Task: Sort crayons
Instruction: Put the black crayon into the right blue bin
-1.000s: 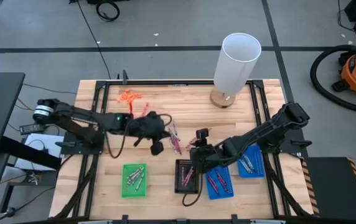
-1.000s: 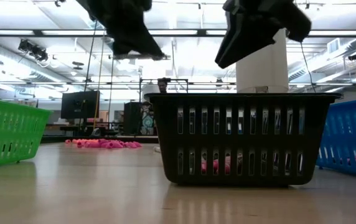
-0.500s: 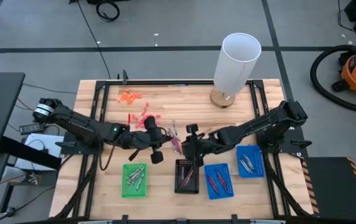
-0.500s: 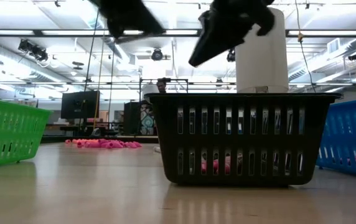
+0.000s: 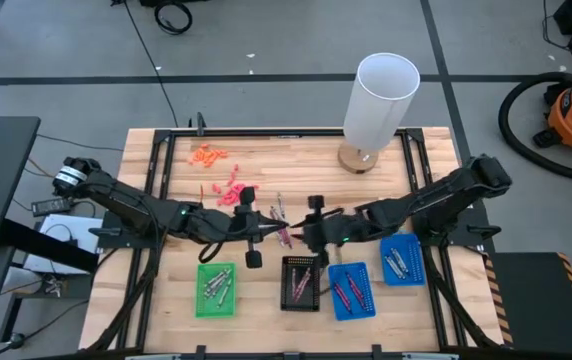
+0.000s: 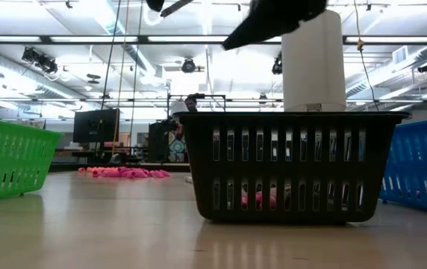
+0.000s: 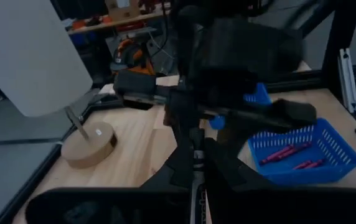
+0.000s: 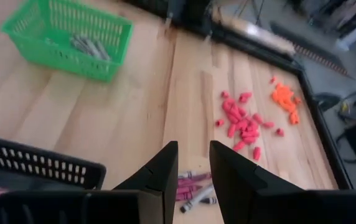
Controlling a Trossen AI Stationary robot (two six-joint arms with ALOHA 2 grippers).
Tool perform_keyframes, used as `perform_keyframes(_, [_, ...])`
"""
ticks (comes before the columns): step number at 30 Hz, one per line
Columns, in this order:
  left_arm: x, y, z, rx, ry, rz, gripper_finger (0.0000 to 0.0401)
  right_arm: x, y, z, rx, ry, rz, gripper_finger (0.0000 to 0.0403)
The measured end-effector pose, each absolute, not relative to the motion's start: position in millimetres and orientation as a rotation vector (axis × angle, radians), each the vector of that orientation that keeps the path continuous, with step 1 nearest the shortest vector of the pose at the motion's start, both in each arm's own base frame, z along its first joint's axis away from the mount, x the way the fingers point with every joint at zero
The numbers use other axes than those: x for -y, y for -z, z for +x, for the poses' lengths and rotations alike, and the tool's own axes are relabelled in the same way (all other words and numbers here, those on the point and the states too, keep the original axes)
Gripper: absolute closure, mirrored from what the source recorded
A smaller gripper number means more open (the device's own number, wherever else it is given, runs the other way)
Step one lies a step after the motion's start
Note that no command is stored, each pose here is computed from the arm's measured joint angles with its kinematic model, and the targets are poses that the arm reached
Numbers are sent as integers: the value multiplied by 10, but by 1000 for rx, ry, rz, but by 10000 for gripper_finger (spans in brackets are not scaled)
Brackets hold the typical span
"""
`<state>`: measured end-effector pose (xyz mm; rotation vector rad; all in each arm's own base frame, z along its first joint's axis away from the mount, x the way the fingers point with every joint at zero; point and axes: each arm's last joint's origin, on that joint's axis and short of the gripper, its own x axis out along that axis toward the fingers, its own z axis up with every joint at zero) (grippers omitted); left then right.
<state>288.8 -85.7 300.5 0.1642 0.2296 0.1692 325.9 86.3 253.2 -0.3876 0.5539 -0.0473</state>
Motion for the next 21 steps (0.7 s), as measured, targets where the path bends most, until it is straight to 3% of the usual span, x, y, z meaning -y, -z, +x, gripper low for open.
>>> perform_keyframes(9, [901, -3086, 3016, -64, -153, 217, 381, -711, -2474, 2901, -131, 26, -257, 302])
perform_keyframes(21, [773, -2923, 3377, 125, -100, 249, 381, -686, -2411, 2917, -76, 24, -198, 302])
